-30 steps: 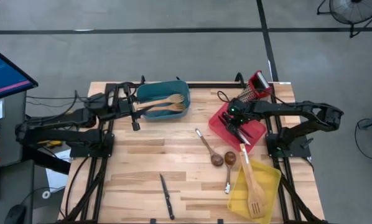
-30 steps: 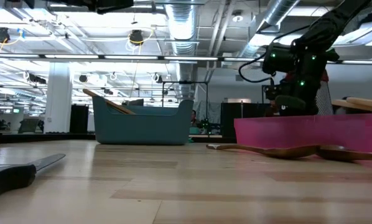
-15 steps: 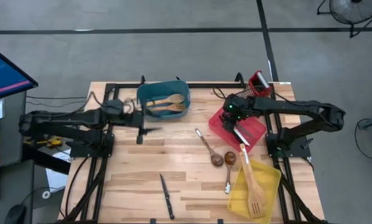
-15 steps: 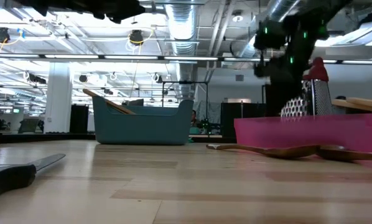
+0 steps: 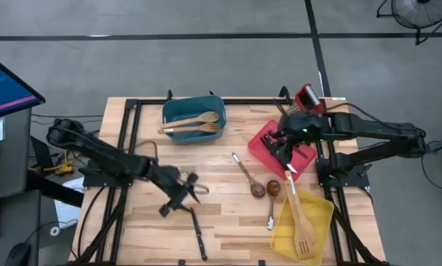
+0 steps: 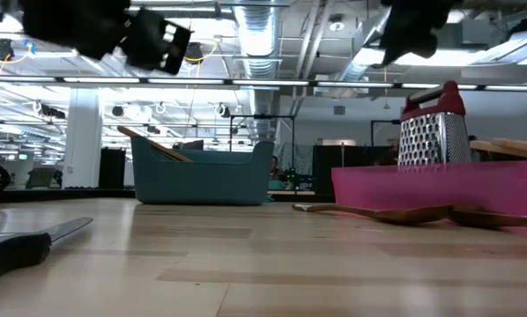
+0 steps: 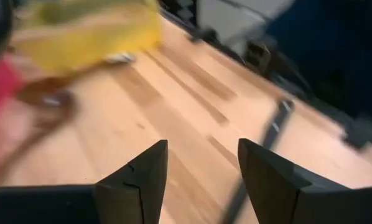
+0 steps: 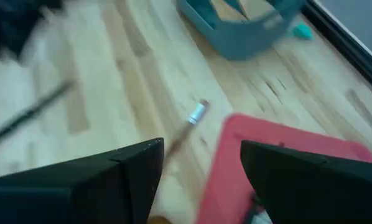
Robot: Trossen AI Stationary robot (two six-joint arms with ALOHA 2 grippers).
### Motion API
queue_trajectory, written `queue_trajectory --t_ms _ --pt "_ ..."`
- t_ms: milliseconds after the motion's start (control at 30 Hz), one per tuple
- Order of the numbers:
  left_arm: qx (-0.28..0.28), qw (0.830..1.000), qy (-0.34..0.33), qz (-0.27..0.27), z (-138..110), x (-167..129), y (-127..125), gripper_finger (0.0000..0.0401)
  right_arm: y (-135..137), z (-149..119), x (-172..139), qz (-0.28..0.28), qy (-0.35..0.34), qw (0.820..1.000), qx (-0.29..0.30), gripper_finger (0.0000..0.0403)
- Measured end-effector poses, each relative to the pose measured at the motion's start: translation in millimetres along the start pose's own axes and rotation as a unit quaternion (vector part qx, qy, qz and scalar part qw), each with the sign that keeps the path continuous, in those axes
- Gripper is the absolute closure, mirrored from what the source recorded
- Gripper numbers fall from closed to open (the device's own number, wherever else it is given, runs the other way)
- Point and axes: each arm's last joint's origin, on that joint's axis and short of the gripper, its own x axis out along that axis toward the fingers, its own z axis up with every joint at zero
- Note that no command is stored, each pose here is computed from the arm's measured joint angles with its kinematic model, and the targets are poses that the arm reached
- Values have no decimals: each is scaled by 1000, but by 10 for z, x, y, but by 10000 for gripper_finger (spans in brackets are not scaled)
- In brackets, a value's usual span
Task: Pick & Place Kitchen Items
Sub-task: Put the black kitchen knife into the red bin
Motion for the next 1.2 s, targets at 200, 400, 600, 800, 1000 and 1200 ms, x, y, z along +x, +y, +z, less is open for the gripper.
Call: queue_trajectory --t_ms 200,400,600,800,1000,1200 --pt "33 998 28 -44 -134 311 -183 218 106 -49 -191 28 -36 999 19 179" --pt "69 993 28 -89 -247 477 -209 213 178 -77 -197 42 -31 999 14 179" --pt "103 986 47 -124 -401 614 -225 213 209 -74 -149 41 -23 999 9 179" --pt "100 986 58 -117 -582 761 -95 213 217 -74 -92 35 -12 999 4 179" --pt "73 981 41 -173 -660 863 25 213 225 -71 -65 35 -8 999 3 179" --pt "83 980 43 -178 -689 869 19 224 227 -72 -56 34 -5 999 3 179"
